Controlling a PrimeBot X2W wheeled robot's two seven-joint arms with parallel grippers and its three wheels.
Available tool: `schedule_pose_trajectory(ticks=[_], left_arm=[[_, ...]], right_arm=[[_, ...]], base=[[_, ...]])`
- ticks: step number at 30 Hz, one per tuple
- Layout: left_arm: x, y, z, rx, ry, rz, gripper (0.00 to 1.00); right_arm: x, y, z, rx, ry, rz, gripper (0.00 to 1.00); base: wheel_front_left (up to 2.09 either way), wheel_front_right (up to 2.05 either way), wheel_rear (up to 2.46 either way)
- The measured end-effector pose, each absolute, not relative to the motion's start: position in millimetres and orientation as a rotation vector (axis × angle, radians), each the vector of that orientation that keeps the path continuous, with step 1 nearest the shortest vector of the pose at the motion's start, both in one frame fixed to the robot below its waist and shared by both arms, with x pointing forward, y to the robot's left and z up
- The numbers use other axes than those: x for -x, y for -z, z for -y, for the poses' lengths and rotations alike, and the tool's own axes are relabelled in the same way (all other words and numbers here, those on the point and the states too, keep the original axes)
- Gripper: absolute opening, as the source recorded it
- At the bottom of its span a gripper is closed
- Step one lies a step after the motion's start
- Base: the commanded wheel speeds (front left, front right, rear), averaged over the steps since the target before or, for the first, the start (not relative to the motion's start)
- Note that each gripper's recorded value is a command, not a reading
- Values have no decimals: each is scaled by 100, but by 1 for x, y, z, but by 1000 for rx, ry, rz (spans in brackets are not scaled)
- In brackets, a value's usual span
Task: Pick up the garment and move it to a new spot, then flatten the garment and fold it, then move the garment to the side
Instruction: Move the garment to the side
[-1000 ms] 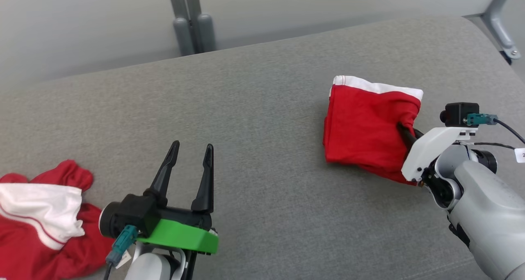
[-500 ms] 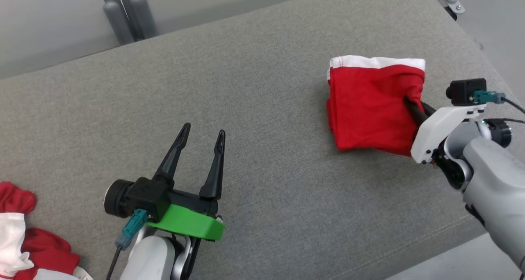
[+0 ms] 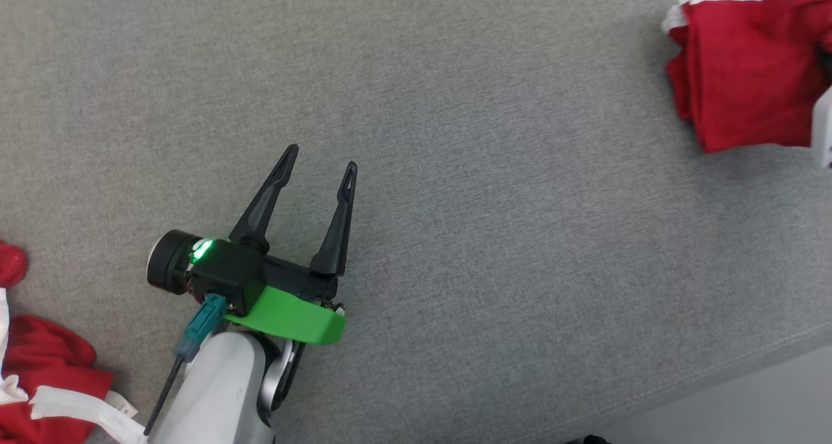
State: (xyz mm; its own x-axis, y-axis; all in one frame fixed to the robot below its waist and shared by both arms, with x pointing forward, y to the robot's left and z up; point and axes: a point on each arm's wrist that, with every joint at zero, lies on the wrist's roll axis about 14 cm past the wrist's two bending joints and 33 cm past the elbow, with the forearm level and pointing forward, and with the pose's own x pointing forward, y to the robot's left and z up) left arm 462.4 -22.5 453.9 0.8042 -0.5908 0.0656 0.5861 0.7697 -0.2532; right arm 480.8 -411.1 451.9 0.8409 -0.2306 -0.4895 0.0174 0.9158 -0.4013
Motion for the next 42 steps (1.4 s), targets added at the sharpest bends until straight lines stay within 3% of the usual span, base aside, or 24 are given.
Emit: schedule_pose_trajectory(ticks=[4, 5, 6, 7, 8, 21, 26, 32, 42], left_arm=[[-468, -439, 12, 268, 608, -46, 100], [-469, -436, 9, 266, 598, -53, 100], [-469, -433, 4, 263, 583, -60, 100], [-470, -430, 0, 260, 570, -66, 100], [-470, -427, -4, 257, 560, -73, 100], [-471, -440, -27, 266, 483, -53, 100], [-464, -461, -42, 269, 427, -12, 100], [-453, -493, -72, 260, 332, 60, 100], [-419, -527, -111, 230, 232, 141, 100]], right_arm=[[-485, -444, 441, 480, 193, -630, 0], [-488, -441, 442, 487, 194, -634, 32], [-493, -439, 441, 492, 193, -633, 43], [-498, -438, 441, 498, 193, -625, 86], [-504, -438, 440, 500, 194, -614, 100], [-538, -476, 419, 462, 189, -408, 100], [-557, -535, 379, 380, 119, -178, 100], [-531, -565, 332, 267, 38, -2, 100], [-465, -584, 267, 107, -72, 159, 100]], base=[[0, 0, 0], [0, 0, 0], [0, 0, 0], [0, 0, 0], [0, 0, 0], [0, 0, 0], [0, 0, 0], [0, 0, 0], [0, 0, 0]])
